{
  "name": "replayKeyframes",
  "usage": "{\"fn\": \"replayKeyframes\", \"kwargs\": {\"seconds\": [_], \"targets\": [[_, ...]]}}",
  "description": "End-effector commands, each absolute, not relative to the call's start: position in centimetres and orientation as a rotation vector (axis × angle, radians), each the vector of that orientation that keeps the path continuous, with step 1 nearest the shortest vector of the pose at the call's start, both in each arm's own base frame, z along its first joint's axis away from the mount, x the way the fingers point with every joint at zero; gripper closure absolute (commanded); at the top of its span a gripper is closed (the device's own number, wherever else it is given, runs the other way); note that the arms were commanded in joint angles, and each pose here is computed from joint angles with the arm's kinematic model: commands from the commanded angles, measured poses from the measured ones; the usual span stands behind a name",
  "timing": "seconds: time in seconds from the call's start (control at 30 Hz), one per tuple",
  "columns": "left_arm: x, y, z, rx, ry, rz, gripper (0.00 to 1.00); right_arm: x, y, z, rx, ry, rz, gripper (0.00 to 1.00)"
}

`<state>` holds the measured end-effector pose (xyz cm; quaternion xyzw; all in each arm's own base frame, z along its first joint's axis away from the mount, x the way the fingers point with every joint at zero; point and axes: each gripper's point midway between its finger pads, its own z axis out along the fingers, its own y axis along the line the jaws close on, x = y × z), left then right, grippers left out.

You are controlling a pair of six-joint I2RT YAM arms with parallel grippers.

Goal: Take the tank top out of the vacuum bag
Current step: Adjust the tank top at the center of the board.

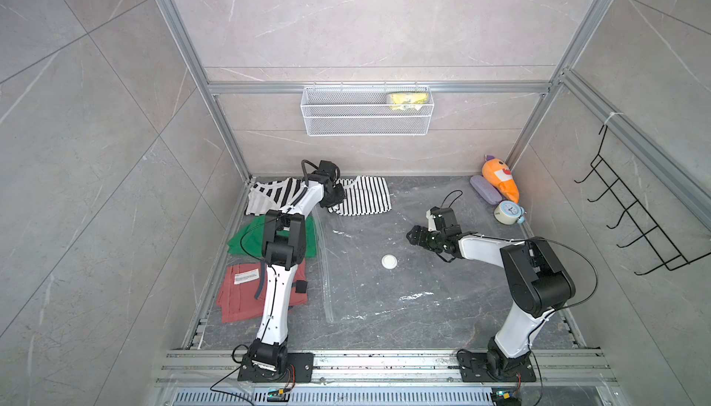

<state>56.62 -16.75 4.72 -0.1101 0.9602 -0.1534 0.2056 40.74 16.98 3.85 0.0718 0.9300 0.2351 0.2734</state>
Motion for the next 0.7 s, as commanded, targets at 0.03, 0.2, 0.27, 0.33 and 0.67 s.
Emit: {"fn": "replayKeyframes", "kwargs": {"seconds": [0.03, 0.2, 0.27, 0.33, 0.67], "targets": [[56.8, -14.8, 4.6, -0.352, 2.700, -0.333, 0.76, 40.2, 17.0, 3.0, 0.179, 2.527, 0.620, 0.21], [56.7, -12.5, 4.9, -0.333, 2.704, -0.160, 0.75, 40.2, 17.0, 2.7, 0.186, 2.539, 0.611, 0.22], [56.9, -12.3, 5.1, -0.293, 2.703, -0.131, 0.73, 40.2, 16.9, 2.6, 0.190, 2.542, 0.607, 0.22], [57.3, -12.7, 5.6, -0.246, 2.699, -0.147, 0.71, 40.2, 16.8, 2.6, 0.191, 2.543, 0.598, 0.22], [57.2, -11.4, 10.0, -0.179, 2.637, 0.039, 0.69, 40.3, 16.6, 2.8, 0.187, 2.535, 0.587, 0.22]]}}
